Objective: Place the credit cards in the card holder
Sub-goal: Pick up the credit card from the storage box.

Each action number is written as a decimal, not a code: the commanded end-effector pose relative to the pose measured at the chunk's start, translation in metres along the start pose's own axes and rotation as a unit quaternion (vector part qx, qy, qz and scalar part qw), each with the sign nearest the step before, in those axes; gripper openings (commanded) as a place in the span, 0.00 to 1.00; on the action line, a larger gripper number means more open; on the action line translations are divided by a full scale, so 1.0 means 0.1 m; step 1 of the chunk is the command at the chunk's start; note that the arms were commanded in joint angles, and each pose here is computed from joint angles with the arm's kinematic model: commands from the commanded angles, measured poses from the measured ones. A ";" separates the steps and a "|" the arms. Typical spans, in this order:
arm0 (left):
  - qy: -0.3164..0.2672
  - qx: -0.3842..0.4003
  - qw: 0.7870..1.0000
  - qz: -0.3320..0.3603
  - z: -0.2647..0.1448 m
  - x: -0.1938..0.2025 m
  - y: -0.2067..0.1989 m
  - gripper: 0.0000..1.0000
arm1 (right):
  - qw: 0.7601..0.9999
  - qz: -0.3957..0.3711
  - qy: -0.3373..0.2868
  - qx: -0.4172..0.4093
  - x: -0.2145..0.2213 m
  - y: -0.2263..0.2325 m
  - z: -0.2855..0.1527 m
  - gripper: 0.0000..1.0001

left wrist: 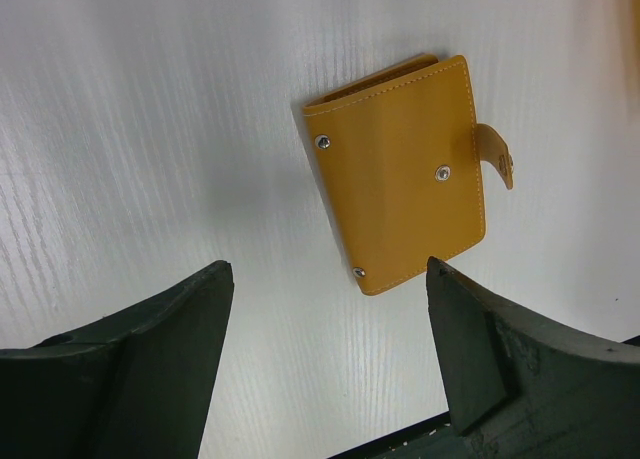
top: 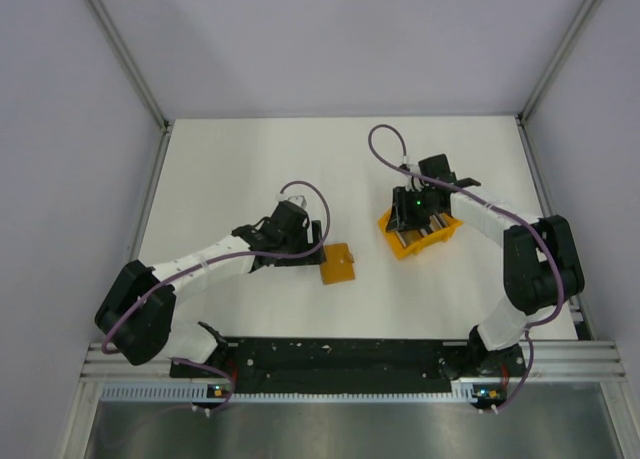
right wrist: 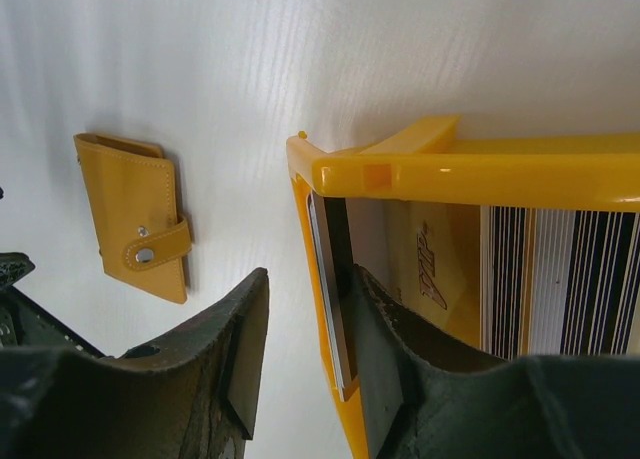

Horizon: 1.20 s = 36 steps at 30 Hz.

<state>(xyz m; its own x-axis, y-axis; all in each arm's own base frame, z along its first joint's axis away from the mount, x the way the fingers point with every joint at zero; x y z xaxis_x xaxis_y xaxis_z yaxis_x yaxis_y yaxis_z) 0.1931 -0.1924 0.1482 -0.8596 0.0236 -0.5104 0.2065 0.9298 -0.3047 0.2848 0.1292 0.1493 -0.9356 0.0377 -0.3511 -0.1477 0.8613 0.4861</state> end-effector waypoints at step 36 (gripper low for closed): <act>-0.013 0.033 0.999 0.003 0.02 -0.12 -0.10 0.81 | 0.998 -0.004 -0.041 -0.045 -0.21 0.08 -0.25 0.09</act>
<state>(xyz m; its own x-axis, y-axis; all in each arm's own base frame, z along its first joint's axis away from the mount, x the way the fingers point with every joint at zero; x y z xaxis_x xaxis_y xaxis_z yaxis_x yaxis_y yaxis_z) 0.1932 -0.1955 0.1454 -0.8707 0.0306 -0.4908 0.2187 0.9180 -0.3308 0.2860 0.1266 0.1558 -0.9434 0.0489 -0.3281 -0.1490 0.8213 0.5507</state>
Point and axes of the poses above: each gripper's point midway between its finger pads, its own z axis out along the fingers, its own y axis along the line the jaws close on, x = y × z, the point moved 10 cm from there along -z, back along the fingers, and after that the axes turned 7 degrees about z, right-handed, at the moved point
